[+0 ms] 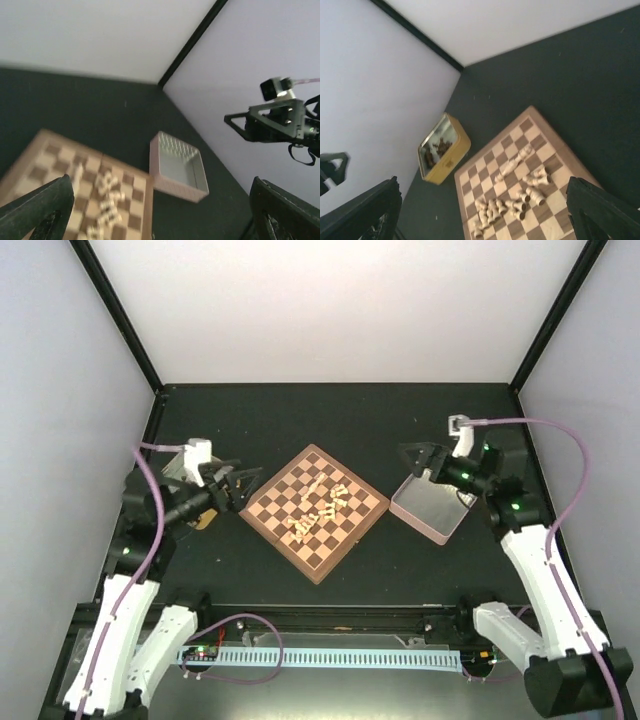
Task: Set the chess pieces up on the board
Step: Move the chessboard to the center of the board.
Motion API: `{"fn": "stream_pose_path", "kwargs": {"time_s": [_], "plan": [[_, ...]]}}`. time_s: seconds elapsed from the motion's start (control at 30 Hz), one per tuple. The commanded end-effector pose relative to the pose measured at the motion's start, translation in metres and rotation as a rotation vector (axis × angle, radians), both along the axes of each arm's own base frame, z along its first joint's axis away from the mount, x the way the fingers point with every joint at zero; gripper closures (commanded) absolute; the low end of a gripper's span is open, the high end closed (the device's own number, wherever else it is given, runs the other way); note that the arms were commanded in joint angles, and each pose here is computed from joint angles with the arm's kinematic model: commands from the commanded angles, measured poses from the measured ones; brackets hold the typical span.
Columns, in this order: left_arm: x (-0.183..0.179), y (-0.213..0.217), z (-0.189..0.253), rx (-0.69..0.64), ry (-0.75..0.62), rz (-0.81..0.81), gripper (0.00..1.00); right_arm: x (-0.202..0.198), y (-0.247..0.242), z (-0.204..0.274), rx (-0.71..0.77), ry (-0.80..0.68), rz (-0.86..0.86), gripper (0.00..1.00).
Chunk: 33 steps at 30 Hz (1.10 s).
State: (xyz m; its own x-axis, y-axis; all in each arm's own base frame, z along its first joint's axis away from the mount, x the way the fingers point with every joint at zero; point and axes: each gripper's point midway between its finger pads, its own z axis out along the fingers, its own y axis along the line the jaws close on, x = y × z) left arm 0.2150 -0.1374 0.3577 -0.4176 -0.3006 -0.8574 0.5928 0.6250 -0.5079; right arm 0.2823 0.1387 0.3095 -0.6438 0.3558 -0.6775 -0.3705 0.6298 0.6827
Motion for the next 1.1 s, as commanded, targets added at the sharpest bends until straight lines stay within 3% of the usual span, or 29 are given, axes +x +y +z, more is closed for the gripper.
{"fn": "stream_pose_path", "kwargs": {"time_s": [0.0,0.2,0.4,0.5,0.73,1.07], "plan": [[0.012,-0.011,-0.089,-0.022,0.398,0.008,0.05,0.013,0.027,-0.038,-0.110,0.061,0.029,0.09],[0.006,-0.011,-0.199,0.079,0.769,0.162,0.19,0.022,0.059,-0.104,-0.300,0.203,0.032,0.18],[-0.002,-0.005,-0.253,0.118,0.914,0.274,0.29,0.013,0.071,-0.150,-0.443,0.294,0.036,0.26],[-0.001,-0.009,-0.269,0.099,0.945,0.272,0.33,0.008,0.077,-0.165,-0.496,0.315,0.051,0.26],[0.009,-0.017,-0.292,0.103,0.988,0.263,0.63,0.007,0.088,-0.189,-0.566,0.361,0.071,0.33],[0.019,-0.011,-0.313,0.182,1.017,0.319,0.67,0.008,0.094,-0.202,-0.578,0.393,0.089,0.39]]}}
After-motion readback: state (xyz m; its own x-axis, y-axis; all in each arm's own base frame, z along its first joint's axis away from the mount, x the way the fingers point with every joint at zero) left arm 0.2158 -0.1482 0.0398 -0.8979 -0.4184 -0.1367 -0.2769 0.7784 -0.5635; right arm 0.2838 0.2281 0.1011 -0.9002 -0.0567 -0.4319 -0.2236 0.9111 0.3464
